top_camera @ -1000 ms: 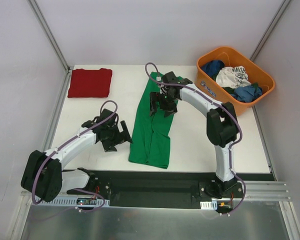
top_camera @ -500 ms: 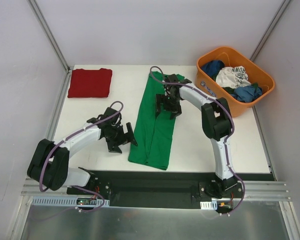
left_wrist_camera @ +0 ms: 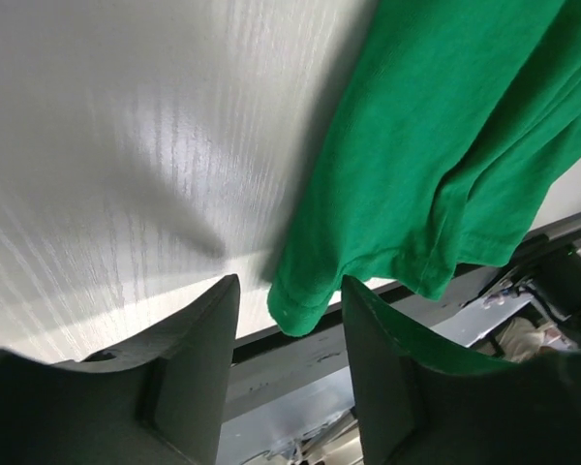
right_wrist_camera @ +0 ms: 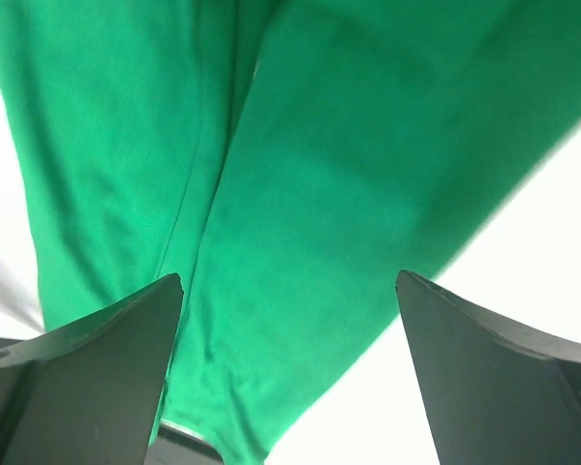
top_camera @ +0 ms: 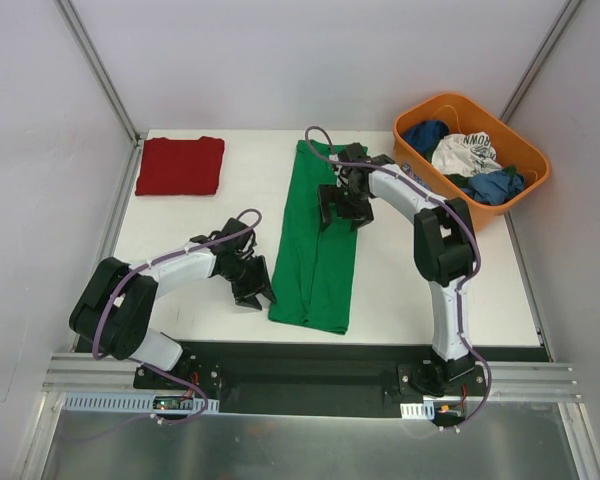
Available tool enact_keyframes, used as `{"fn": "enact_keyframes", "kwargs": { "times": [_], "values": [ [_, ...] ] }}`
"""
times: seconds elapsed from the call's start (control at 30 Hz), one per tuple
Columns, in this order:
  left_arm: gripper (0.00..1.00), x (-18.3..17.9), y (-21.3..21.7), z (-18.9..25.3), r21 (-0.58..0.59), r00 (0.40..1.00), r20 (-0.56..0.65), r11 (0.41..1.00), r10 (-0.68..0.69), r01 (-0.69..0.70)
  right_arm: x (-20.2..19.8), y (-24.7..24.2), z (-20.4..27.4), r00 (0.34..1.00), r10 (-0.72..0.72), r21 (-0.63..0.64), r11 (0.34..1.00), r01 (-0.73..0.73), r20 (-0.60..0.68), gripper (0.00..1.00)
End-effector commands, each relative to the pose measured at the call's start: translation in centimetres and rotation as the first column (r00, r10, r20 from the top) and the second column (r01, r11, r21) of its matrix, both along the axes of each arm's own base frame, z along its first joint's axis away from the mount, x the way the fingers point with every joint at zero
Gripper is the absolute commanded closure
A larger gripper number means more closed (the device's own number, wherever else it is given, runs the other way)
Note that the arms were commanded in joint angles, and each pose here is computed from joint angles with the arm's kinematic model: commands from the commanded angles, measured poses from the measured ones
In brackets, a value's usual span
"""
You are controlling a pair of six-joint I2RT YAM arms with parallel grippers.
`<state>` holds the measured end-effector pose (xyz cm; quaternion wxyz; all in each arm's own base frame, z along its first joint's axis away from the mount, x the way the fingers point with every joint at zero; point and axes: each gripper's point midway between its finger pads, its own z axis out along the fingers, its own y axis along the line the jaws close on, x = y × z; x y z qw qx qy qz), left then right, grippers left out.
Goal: Fold and stack the t-shirts
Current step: Rotate the tshirt 90 degrees, then grab the bottom of the folded rectangular tshirt with both arms
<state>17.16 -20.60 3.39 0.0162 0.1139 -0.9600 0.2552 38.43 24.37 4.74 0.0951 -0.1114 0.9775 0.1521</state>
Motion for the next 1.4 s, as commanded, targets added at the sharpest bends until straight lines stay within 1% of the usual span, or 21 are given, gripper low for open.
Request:
{"fn": "enact_keyframes", "kwargs": {
  "times": [0.0,0.13,0.17,0.2,0.27,0.3,0.37,0.4,0.43,0.47,0.53,0.6,0.67,0.77,0.83,0.93,0.97,1.07,1.13,1.27,1.37],
  "values": [
    [0.56,-1.3,-0.8,-0.4,0.003,0.999,-0.016,1.0,-0.03,0.03,-1.0,-0.2,5.9,0.987,0.017,0.042,0.999,-0.024,0.161,0.03],
    [0.58,-1.8,-1.5,-0.7,0.019,0.998,-0.015,0.998,-0.057,0.058,-2.2,-0.6,6.4,0.973,-0.012,0.065,0.998,-0.003,0.232,0.03],
    [0.68,-1.7,-1.6,-0.8,0.025,0.998,-0.015,0.998,-0.061,0.061,-2.7,-0.9,6.3,0.971,-0.015,0.06,0.998,0.0,0.24,0.03],
    [0.73,-1.8,-1.6,-1.1,0.035,0.998,-0.024,0.997,-0.062,0.063,-3.0,-1.3,7.1,0.962,-0.019,0.066,0.998,0.001,0.272,0.03],
    [0.86,-2.0,-1.6,-1.4,0.045,0.998,-0.033,0.997,-0.061,0.063,-4.5,-2.1,5.9,0.965,-0.052,0.061,0.997,0.037,0.259,0.03],
    [0.89,-2.1,-1.4,-1.6,0.059,0.998,-0.033,0.997,-0.052,0.054,-5.0,-2.5,6.8,0.957,-0.065,0.067,0.997,0.048,0.281,0.03],
    [0.91,-2.4,-1.0,-1.9,0.072,0.998,-0.04,0.996,-0.044,0.047,-7.7,-3.2,5.2,0.965,-0.041,0.03,0.999,0.034,0.26,0.03],
    [0.96,-2.5,-0.9,-2.1,0.078,0.998,-0.04,0.996,-0.039,0.042,-8.5,-3.7,6.1,0.952,-0.038,0.02,0.999,0.033,0.303,0.03],
    [0.97,-2.8,-0.6,-2.3,0.087,0.998,-0.048,0.995,-0.037,0.041,-10.9,-3.6,4.8,0.958,0.019,-0.009,1.0,-0.017,0.288,0.03],
    [0.99,-2.9,-0.5,-2.3,0.088,0.998,-0.047,0.995,-0.033,0.037,-12.1,-3.5,5.5,0.948,0.041,0.004,0.999,-0.044,0.316,0.03],
    [1.0,-3.1,-0.4,-2.3,0.083,0.998,-0.05,0.996,-0.035,0.039,-15.4,-2.5,5.0,0.949,0.132,0.016,0.99,-0.143,0.286,0.03],
    [1.0,-3.3,-0.5,-2.1,0.077,0.998,-0.046,0.996,-0.036,0.04,-19.0,-3.2,4.1,0.951,0.202,-0.019,0.979,-0.203,0.234,0.03],
    [1.0,-3.5,-0.4,-2.0,0.07,0.998,-0.044,0.997,-0.036,0.039,-21.2,-4.0,3.1,0.95,0.242,-0.036,0.97,-0.239,0.198,0.03],
    [1.0,-3.8,-0.4,-1.8,0.061,0.998,-0.047,0.997,-0.039,0.042,-24.2,-2.9,2.2,0.951,0.28,0.02,0.958,-0.285,0.128,0.03],
    [1.0,-3.8,-0.4,-1.9,0.062,0.998,-0.048,0.997,-0.042,0.045,-25.9,-1.8,1.7,0.95,0.301,0.063,0.95,-0.306,0.084,0.06],
    [1.0,-3.8,-0.6,-1.8,0.055,0.997,-0.051,0.997,-0.05,0.053,-27.2,-1.0,0.6,0.945,0.323,0.068,0.943,-0.325,0.044,0.13],
    [1.0,-3.8,-0.7,-1.8,0.056,0.997,-0.048,0.997,-0.055,0.058,-27.5,-1.0,-0.1,0.945,0.326,0.057,0.943,-0.327,0.023,0.22],
    [1.0,-3.7,-0.5,-2.0,0.066,0.998,-0.039,0.996,-0.057,0.06,-27.6,-1.3,-1.5,0.945,0.327,0.028,0.945,-0.327,0.003,0.36],
    [1.0,-3.8,-0.3,-2.0,0.074,0.998,-0.032,0.996,-0.055,0.057,-27.6,-1.5,-2.2,0.945,0.328,0.018,0.945,-0.328,0.004,0.38],
    [1.0,-4.0,-0.3,-1.9,0.072,0.998,-0.022,0.996,-0.051,0.052,-28.0,-1.2,-3.2,0.943,0.332,0.03,0.943,-0.331,-0.021,0.54],
    [1.0,-4.0,-0.3,-1.8,0.074,0.998,-0.018,0.996,-0.053,0.054,-27.6,-1.4,-4.5,0.951,0.309,0.0,0.951,-0.309,-0.019,0.67]
  ]
}}
